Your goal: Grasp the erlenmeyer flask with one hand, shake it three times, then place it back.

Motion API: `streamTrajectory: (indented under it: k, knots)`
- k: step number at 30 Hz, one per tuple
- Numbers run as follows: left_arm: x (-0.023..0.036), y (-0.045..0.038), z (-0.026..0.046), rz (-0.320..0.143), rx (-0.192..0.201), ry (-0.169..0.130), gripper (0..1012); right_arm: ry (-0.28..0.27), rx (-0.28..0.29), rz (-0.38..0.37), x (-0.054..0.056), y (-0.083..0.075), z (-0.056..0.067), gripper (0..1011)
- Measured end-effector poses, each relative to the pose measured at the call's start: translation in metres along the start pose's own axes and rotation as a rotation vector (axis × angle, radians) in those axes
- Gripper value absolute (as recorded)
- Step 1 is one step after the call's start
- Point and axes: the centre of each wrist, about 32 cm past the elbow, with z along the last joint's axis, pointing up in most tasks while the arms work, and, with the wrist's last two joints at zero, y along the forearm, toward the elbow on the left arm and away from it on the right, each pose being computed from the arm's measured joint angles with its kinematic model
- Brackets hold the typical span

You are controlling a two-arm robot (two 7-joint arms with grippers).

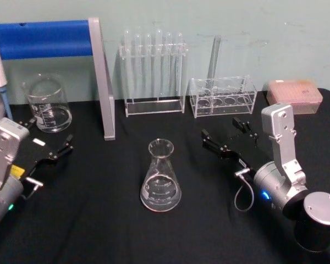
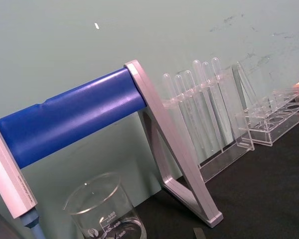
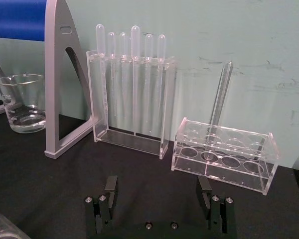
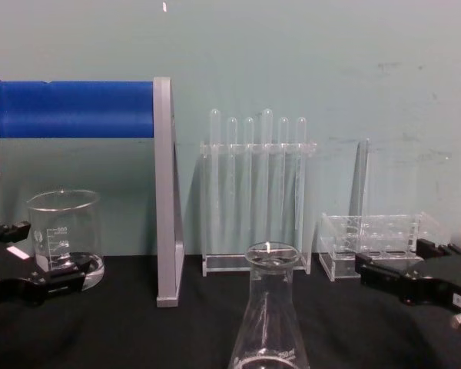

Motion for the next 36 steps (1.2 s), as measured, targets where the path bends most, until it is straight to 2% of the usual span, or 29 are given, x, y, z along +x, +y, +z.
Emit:
streamTrajectory:
  k: [36]
  knots:
    - [0.0,0.0,0.0,0.0,0.0,0.0,1001,0.0,0.0,0.0,0.0,0.0,0.0,1000]
